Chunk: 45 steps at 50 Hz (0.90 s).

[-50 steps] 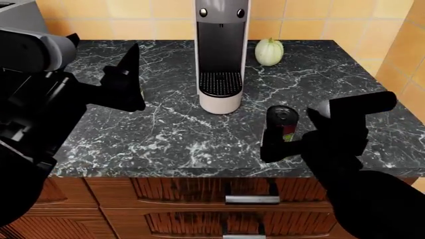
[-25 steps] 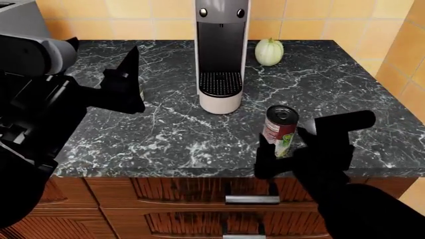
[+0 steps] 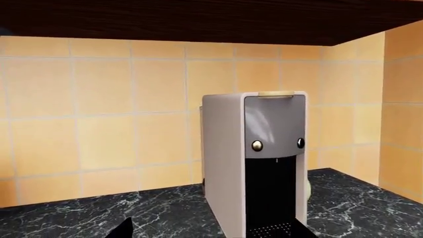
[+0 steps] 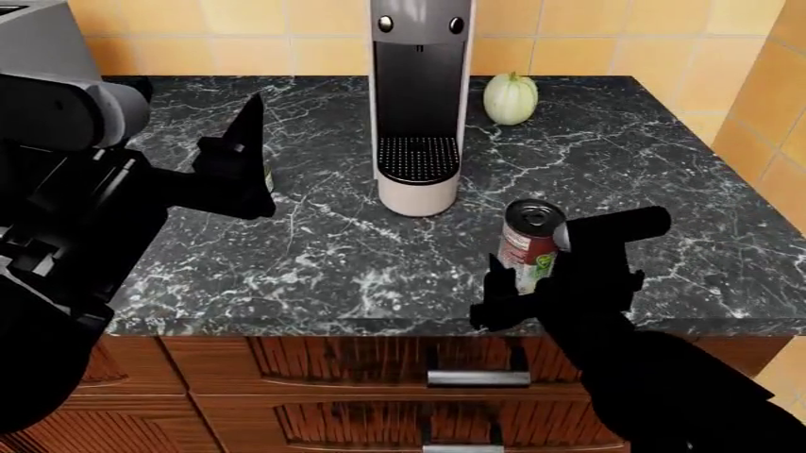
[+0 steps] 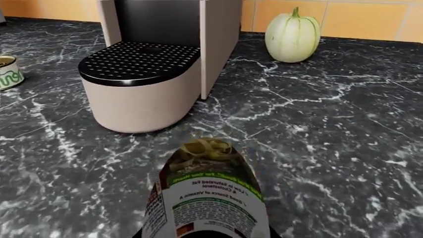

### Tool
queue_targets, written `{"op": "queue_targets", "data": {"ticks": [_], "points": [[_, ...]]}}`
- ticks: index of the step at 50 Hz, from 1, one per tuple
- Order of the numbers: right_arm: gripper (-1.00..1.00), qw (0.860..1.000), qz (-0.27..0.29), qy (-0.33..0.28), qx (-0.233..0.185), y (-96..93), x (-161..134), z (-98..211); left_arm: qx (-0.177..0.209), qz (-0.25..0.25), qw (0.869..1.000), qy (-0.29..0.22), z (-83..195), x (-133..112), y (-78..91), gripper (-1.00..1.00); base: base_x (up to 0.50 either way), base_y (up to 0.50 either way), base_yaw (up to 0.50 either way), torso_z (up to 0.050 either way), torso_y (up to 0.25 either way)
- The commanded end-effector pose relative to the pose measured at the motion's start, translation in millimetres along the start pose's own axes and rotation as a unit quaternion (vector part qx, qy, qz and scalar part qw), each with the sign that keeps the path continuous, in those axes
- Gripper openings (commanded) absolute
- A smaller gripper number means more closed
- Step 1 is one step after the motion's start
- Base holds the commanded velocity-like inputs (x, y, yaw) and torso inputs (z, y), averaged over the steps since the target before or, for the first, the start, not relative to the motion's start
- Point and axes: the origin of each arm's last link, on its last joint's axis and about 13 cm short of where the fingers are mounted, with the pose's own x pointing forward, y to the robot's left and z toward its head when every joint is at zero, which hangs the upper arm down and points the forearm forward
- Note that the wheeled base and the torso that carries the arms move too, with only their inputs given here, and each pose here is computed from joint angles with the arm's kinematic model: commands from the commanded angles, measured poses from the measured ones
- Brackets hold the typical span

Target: Pick the cans from the counter and place them in their designated side in the cabinet.

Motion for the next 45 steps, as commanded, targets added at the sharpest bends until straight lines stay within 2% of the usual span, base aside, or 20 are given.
{"op": "queue_targets", "data": {"ticks": [1,9,17,29,35,45], "points": [[-1.0,1.0,-0.005,0.007,-0.003,-1.4,1,0,-0.001,0.001,1.0,0.0,-1,0,-0.2,1.0,0.0,0.0,0.0,0.0,0.0],[-1.0,1.0,-0.009,-0.013,-0.008,-3.2,-8,15,0.001,0.002,1.0,-0.002,2,0,0.0,1.0,0.0,0.0,0.0,0.0,0.0],[-1.0,0.997,-0.022,-0.062,-0.04,-4.3,-28,62,-0.004,-0.002,1.0,-0.013,3,1,1.7,1.0,0.0,0.0,0.0,0.0,0.0],[-1.0,0.984,-0.068,-0.146,-0.072,-5.3,-65,151,-0.023,-0.016,0.999,-0.039,5,1,2.8,1.0,0.0,0.0,0.0,0.0,0.001],[-1.0,0.989,-0.051,-0.129,-0.051,-7.5,-85,202,-0.026,-0.023,0.998,-0.047,11,-2,2.6,1.0,0.0,0.0,0.0,0.0,0.0],[-1.0,0.989,-0.025,-0.135,-0.057,-13.9,-124,288,-0.025,-0.033,0.997,-0.059,20,-3,3.0,1.0,0.0,0.0,0.0,0.0,0.0]]}}
